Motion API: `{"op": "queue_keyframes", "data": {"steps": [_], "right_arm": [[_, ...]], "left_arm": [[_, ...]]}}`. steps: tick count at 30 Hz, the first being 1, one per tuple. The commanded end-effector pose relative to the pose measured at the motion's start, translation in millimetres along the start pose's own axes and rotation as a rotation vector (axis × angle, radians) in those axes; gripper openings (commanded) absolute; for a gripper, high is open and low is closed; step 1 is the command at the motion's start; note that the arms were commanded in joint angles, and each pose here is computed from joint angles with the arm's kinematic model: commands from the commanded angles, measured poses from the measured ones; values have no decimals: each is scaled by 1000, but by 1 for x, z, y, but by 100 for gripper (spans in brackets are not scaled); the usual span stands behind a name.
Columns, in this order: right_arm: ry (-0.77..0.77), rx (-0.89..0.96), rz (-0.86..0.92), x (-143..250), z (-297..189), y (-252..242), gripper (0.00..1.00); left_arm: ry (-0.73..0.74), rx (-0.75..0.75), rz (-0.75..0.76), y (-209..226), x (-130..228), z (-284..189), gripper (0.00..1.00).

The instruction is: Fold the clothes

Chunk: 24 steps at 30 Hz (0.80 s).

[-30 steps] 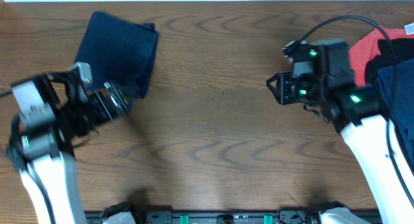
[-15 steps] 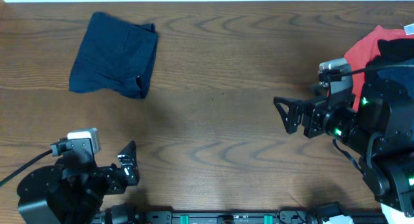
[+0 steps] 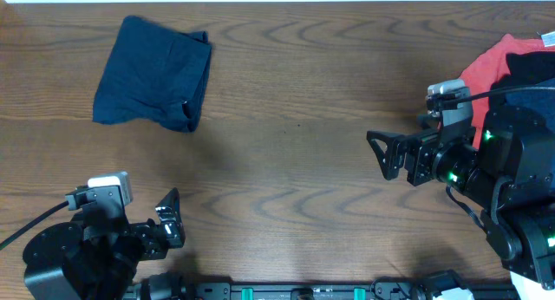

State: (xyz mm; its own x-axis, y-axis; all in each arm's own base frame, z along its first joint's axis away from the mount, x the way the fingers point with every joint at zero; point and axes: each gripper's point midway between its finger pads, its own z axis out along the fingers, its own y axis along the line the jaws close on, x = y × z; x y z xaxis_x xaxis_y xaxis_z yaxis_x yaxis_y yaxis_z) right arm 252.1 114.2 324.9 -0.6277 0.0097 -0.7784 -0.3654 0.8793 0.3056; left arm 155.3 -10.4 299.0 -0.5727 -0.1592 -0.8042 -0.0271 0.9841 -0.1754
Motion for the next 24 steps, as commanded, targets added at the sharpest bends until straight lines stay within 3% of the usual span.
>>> {"op": "queue_keyframes", "data": {"steps": [1,9,19,24], "right_arm": [[-68,114,-61,-11,-13,-17,99],[-363,180,-367,-11,-31,-23,99],[-429,181,-366,91,6,-54,99],[-494,151,-331,113,20,-59,99]], "left_arm": [[-2,-4,19,0,0,-1,98],[-2,-4,19,0,0,-1,98],[-2,-4,19,0,0,-1,98],[-2,-4,19,0,0,-1,98]]}}
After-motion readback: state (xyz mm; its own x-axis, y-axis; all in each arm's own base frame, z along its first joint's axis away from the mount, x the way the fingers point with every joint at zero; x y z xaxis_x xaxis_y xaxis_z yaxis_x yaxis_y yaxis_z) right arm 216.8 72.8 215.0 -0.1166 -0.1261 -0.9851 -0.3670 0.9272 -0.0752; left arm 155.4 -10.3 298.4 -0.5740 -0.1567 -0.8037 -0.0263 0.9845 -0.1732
